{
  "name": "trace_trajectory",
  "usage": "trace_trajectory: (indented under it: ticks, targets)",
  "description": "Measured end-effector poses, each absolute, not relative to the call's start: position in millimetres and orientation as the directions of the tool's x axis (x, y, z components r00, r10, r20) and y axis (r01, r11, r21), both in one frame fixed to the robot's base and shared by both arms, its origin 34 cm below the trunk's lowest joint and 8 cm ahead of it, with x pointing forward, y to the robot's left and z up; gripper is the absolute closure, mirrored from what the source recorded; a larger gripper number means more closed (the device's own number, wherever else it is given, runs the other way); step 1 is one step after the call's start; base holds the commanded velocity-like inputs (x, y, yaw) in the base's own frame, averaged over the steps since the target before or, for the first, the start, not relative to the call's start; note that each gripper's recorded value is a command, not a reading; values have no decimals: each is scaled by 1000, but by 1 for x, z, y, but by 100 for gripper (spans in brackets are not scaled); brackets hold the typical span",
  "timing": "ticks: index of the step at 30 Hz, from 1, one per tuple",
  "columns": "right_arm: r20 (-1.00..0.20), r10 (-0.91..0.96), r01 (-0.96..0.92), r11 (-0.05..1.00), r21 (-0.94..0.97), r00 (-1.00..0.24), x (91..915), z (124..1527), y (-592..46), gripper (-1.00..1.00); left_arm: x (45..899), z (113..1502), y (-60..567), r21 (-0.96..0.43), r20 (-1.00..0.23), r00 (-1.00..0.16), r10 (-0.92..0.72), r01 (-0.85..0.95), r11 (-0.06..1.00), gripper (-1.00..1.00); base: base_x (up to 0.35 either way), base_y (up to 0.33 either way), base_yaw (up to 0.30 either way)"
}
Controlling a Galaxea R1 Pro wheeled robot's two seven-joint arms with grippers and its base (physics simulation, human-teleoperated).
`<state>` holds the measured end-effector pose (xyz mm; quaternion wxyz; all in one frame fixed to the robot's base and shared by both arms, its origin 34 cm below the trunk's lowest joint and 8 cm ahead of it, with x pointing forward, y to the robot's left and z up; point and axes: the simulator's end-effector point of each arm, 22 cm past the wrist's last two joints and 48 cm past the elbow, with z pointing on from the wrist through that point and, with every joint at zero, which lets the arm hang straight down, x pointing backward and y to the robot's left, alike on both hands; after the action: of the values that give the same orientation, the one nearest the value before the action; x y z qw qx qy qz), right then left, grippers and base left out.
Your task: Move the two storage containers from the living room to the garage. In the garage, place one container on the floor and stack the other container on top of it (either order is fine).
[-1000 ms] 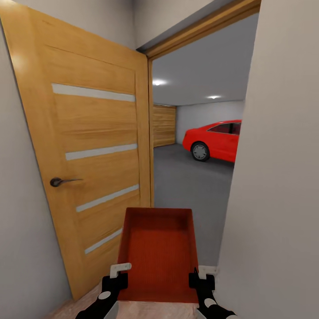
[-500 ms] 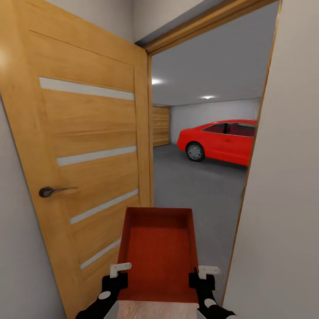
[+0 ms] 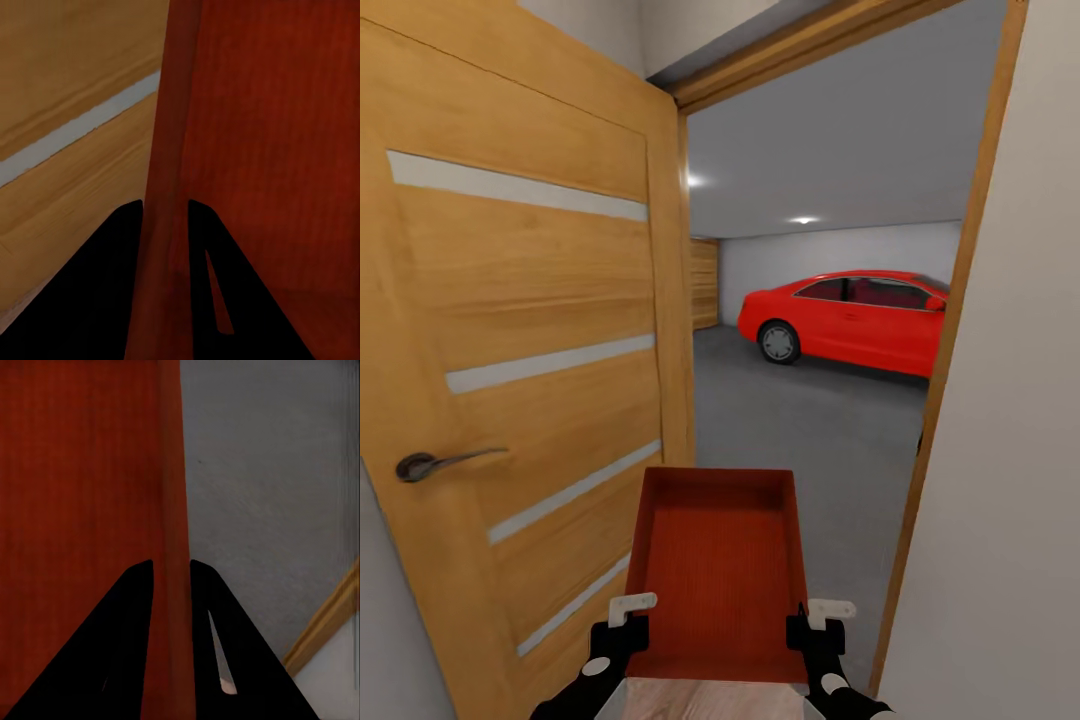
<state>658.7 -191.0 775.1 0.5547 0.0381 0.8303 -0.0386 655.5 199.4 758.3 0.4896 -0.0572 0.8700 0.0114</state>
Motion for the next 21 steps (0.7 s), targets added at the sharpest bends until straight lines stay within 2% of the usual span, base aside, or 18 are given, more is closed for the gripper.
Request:
trace_trajectory:
  ticks: [21]
  targets:
    - [-926, 20, 106, 994, -22, -377, 659, 776, -192, 100, 656, 759, 199, -37, -856, -510, -89, -111, 993, 100, 14, 2, -279]
